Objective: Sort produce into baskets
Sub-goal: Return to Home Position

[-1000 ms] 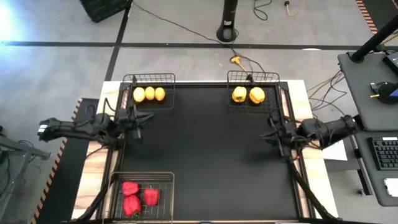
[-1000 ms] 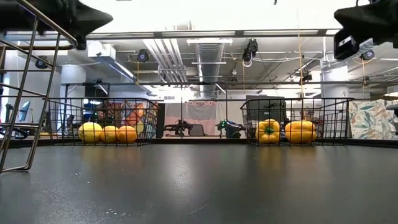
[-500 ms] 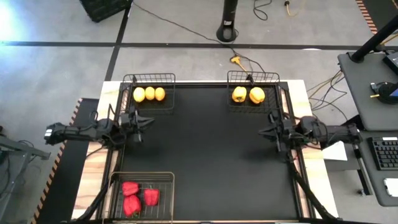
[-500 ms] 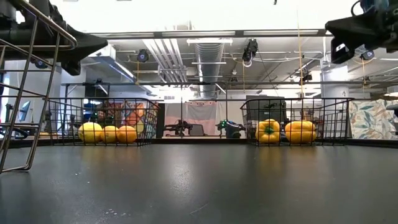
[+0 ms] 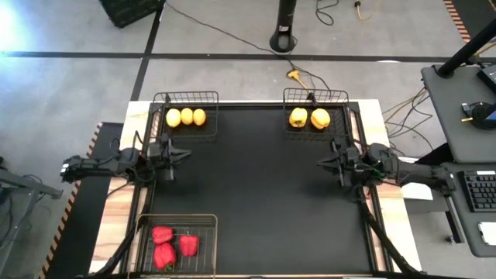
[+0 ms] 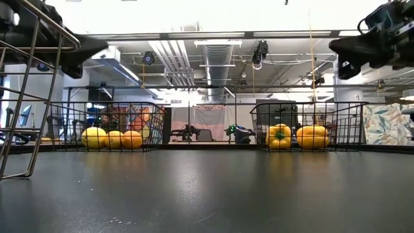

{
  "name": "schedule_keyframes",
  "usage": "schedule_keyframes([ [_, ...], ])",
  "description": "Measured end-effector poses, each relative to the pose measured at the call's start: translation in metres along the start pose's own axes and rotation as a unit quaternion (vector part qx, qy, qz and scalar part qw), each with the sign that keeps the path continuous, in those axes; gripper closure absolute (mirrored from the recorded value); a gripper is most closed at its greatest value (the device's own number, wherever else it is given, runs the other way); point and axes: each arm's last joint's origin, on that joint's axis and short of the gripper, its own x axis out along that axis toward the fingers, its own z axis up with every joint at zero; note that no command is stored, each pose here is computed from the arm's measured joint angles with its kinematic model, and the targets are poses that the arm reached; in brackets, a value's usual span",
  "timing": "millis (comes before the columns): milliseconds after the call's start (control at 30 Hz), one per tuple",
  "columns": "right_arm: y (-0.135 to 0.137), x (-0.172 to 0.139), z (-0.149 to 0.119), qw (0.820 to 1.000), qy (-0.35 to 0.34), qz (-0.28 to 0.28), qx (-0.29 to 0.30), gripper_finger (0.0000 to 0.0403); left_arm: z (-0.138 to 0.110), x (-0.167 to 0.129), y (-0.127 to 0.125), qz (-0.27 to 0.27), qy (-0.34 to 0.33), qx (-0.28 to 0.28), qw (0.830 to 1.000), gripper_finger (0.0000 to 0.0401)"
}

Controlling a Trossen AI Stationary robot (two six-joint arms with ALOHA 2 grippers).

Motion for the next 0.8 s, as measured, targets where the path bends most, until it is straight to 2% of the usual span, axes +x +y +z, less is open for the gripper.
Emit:
schedule_keyframes([
  [100,-0.004,0.000,-0.001,0.999,-0.007,0.030,-0.008,0.0394,0.003,0.000,-0.002,-0.035,-0.013,0.010,0.999,0.0401],
  [267,-0.021,-0.003,-0.006,0.999,0.020,-0.043,0.016,0.0394,-0.003,0.000,-0.001,-0.025,0.016,0.019,0.999,0.0401],
  [433,-0.021,-0.003,-0.006,0.999,0.023,-0.036,0.030,0.0394,-0.009,0.000,-0.004,-0.072,0.048,0.011,0.996,0.0401],
  [567,-0.016,-0.001,-0.008,0.997,0.024,-0.065,0.036,0.0394,-0.008,0.000,-0.003,-0.057,0.042,0.013,0.997,0.0401],
  [800,-0.005,0.003,-0.011,0.996,0.037,-0.079,-0.023,0.0394,-0.009,0.000,-0.003,-0.058,0.047,0.021,0.997,0.0401],
])
